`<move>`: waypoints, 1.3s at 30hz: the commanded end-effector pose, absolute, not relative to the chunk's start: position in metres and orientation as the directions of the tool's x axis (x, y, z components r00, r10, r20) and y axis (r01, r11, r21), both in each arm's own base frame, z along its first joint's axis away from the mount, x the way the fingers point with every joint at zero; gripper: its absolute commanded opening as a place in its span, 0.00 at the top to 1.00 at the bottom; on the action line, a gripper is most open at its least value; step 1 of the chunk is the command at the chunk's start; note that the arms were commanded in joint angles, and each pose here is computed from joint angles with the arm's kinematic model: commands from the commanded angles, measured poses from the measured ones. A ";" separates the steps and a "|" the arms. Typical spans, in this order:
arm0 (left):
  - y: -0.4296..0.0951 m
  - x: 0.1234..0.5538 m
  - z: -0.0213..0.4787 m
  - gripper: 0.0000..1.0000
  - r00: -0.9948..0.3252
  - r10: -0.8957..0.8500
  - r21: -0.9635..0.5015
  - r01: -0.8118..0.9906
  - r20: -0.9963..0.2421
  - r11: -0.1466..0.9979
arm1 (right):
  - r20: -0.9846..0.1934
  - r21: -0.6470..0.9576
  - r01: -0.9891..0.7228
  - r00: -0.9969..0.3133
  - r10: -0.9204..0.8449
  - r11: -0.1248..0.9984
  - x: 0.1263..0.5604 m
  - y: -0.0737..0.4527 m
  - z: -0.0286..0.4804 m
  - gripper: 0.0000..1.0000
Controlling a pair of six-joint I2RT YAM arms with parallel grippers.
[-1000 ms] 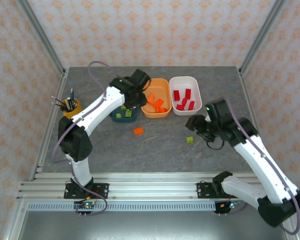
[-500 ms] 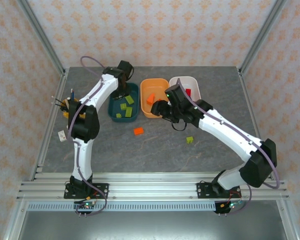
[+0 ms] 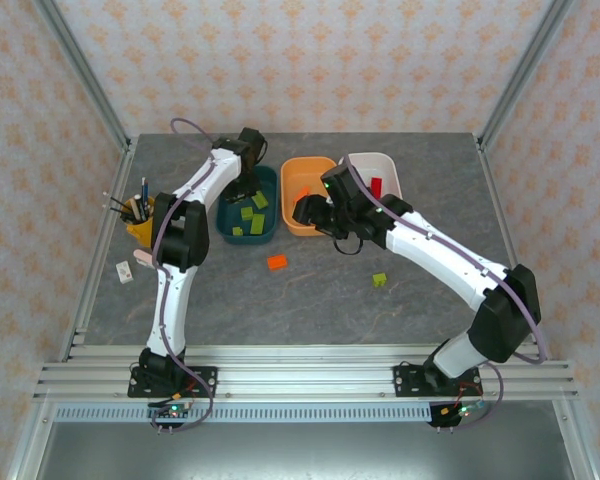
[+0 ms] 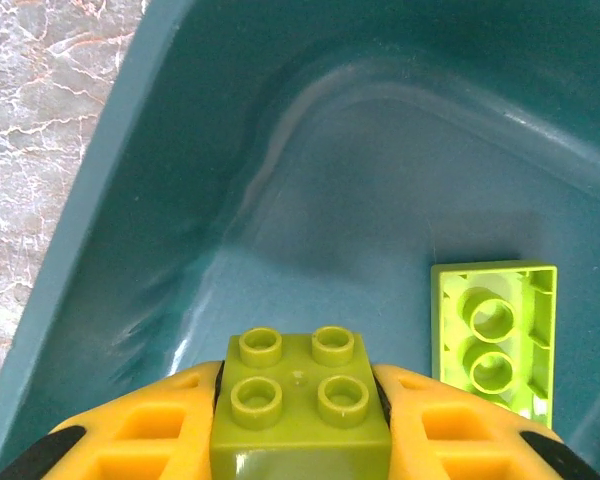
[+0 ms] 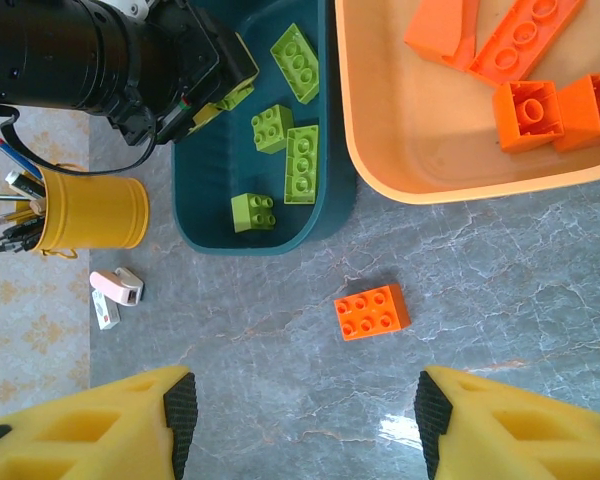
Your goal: Sort the legos into containers by color
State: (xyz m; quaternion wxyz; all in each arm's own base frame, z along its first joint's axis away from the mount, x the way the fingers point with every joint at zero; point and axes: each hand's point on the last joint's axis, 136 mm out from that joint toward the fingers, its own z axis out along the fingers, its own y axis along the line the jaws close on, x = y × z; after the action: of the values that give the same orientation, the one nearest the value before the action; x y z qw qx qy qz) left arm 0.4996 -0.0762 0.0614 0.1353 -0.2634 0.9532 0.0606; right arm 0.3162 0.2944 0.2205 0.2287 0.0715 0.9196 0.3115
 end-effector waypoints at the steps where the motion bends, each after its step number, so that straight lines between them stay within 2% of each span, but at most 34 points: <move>1: -0.071 0.493 0.053 0.63 -0.840 -0.473 0.082 -0.508 -0.266 0.857 | -0.384 0.588 -0.003 -0.881 0.276 0.809 0.319 0.293 0.220 0.38; 6: -0.072 0.492 0.058 0.51 -0.841 -0.471 0.070 -0.504 -0.267 0.861 | -0.383 0.556 0.017 -0.882 0.275 0.831 0.318 0.287 0.215 0.38; 12: -0.072 0.493 0.076 0.45 -0.837 -0.465 0.052 -0.499 -0.288 0.865 | -0.380 0.536 0.029 -0.884 0.272 0.844 0.317 0.283 0.212 0.38; 16: -0.074 0.494 0.110 0.42 -0.816 -0.471 0.001 -0.500 -0.335 0.866 | -0.394 0.490 0.018 -0.887 0.240 0.872 0.316 0.280 0.209 0.38; 20: -0.078 0.480 0.158 0.34 -0.785 -0.485 -0.077 -0.497 -0.386 0.864 | -0.405 0.369 -0.079 -0.910 0.084 0.926 0.303 0.296 0.189 0.37; 23: -0.074 0.454 0.190 0.28 -0.749 -0.509 -0.131 -0.505 -0.425 0.853 | -0.359 0.266 -0.142 -0.933 -0.039 0.953 0.291 0.314 0.162 0.32; 25: -0.067 0.428 0.214 0.25 -0.717 -0.527 -0.178 -0.506 -0.456 0.844 | -0.343 0.211 -0.172 -0.935 -0.092 0.962 0.287 0.324 0.145 0.24; 29: -0.057 0.368 0.226 0.25 -0.710 -0.525 -0.199 -0.494 -0.471 0.846 | -0.318 0.146 -0.212 -0.935 -0.157 0.966 0.288 0.346 0.117 0.09; 35: -0.038 0.277 0.217 0.25 -0.681 -0.568 -0.225 -0.530 -0.463 0.818 | -0.243 0.057 -0.223 -0.948 -0.203 0.973 0.297 0.360 0.074 0.08; 39: -0.031 0.240 0.209 0.24 -0.660 -0.596 -0.251 -0.548 -0.458 0.798 | -0.228 0.013 -0.221 -0.950 -0.212 0.975 0.304 0.363 0.057 0.10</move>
State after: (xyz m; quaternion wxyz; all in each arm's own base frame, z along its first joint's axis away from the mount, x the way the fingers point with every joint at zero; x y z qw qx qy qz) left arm 0.2609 -0.0384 0.2132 0.2696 -0.2911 0.9165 -0.0504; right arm 0.2986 0.3720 0.0581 0.1089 -0.1030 0.9871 0.0561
